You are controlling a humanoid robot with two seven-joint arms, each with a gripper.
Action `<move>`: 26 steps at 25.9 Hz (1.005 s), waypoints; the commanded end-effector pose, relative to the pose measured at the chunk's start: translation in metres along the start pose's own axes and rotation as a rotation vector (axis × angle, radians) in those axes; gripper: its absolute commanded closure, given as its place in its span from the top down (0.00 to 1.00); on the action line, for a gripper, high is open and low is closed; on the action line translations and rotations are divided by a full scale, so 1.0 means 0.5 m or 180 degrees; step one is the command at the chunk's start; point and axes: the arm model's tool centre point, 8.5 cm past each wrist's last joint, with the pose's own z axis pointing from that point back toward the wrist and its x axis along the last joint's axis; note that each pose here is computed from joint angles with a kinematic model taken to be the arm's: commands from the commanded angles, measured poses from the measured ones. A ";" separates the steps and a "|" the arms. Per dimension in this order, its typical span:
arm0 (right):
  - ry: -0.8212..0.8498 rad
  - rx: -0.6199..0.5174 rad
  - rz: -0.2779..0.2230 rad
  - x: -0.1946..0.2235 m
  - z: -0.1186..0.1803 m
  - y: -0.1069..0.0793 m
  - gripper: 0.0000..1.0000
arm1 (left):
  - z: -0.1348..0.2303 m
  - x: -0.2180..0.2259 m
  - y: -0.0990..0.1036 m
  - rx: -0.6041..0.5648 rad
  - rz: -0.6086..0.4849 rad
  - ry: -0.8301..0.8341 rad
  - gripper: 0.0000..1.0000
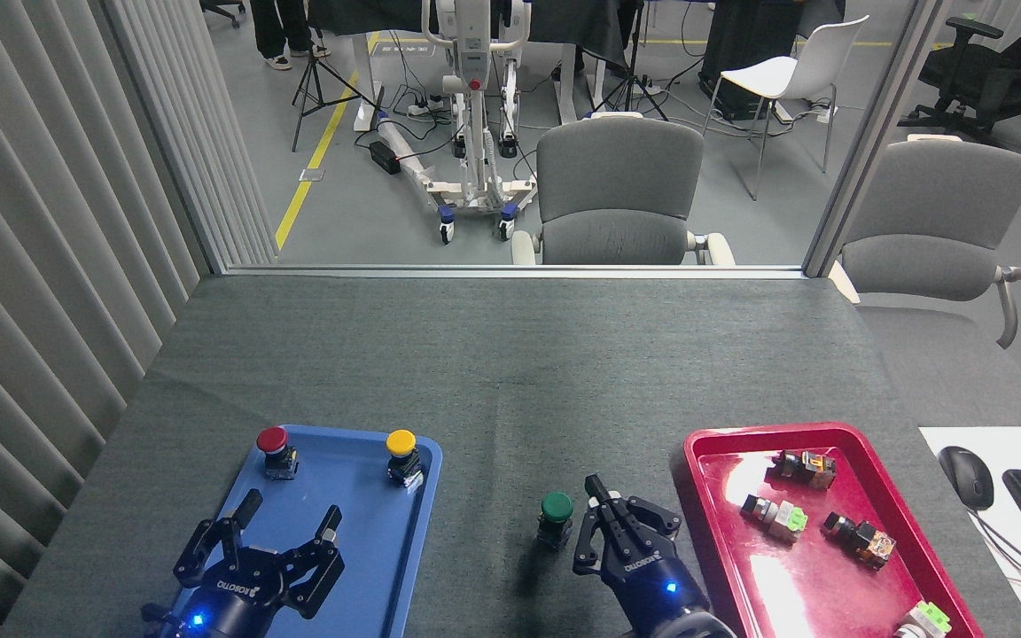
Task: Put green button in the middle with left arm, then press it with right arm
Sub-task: 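Move the right gripper over the green button and press down on it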
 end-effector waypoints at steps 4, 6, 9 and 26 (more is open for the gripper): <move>-0.0142 0.0166 0.0011 0.044 -0.043 0.023 0.00 | 0.006 -0.019 0.001 0.0077 0.0269 0.0129 0.99; -0.0196 0.0236 0.0024 0.055 -0.048 0.036 0.00 | 0.007 -0.016 -0.003 0.0111 0.0314 0.0158 0.99; -0.0236 0.0284 0.0020 0.071 -0.056 0.043 0.00 | 0.008 -0.019 -0.008 0.0213 0.0311 0.0177 0.99; -0.0071 0.0270 0.0041 0.052 -0.053 0.054 0.01 | 0.020 -0.052 -0.037 0.0568 -0.0069 0.0587 0.99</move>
